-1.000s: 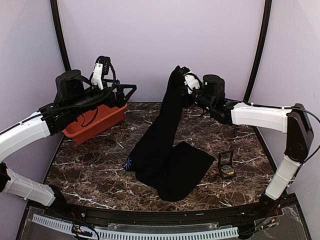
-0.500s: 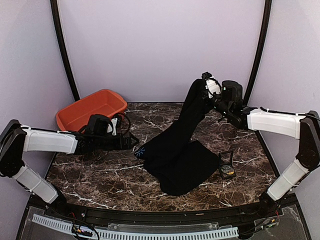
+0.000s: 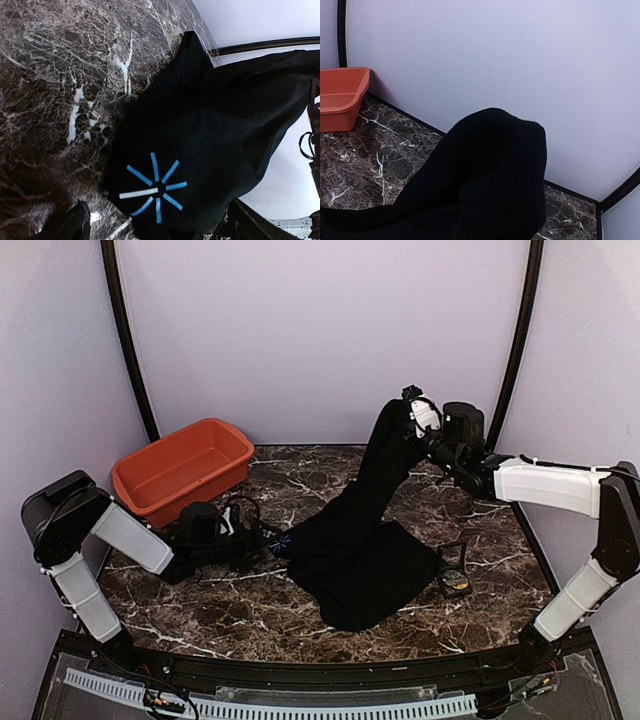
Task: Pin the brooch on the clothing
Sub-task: Pick up the crumpled clothing from the center of the board.
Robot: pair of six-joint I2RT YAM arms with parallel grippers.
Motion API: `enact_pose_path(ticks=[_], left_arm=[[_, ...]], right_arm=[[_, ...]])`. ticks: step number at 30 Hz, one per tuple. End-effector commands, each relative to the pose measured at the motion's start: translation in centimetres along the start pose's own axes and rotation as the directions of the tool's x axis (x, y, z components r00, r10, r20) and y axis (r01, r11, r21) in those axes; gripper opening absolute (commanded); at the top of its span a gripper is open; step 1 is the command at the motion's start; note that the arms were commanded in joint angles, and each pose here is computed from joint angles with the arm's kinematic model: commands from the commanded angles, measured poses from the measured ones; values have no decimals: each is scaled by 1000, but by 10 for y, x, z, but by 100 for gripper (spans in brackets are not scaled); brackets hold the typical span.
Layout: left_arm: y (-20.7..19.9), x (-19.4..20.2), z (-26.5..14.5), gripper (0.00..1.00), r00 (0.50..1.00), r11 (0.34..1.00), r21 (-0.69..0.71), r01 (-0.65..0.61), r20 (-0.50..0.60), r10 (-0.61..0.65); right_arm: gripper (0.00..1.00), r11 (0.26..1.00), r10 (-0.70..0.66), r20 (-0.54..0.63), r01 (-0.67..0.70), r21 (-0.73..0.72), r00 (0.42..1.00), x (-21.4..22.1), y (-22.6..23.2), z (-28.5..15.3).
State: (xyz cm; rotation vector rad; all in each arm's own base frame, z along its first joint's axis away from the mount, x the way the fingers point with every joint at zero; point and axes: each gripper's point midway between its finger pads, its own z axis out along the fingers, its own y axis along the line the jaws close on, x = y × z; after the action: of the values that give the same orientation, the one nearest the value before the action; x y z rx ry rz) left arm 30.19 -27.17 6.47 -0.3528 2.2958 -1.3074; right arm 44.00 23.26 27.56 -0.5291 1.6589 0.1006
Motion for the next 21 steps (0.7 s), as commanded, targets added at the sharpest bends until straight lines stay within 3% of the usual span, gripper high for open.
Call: enact_pose_path(ticks=[1,5,7,9,16,21], left_arm=[[-22,-6,17,90,996,987,137,86,-11,-85],[-17,-7,24,83,995,986,137,97,3,-98],[-15,-9,26,76,995,986,137,92,10,-94],[-17,-10,27,63,996,985,152,86,21,-90],[-43,-23,30,4,997,962,267,48,52,-64],[-79,-39,31,1,994,935,348,-70,105,36]], right_arm=[[0,999,1,60,-3,39,998,-22,-10,-6],[0,999,0,72,-3,34,997,-28,-10,-7],[0,999,-1,74,-1,34,997,-29,-11,-8],[0,999,-5,71,2,37,997,-28,-11,-8],[0,999,-3,52,1,48,999,-20,-13,-3],[0,998,19,58,-22,51,998,-21,-17,-2]])
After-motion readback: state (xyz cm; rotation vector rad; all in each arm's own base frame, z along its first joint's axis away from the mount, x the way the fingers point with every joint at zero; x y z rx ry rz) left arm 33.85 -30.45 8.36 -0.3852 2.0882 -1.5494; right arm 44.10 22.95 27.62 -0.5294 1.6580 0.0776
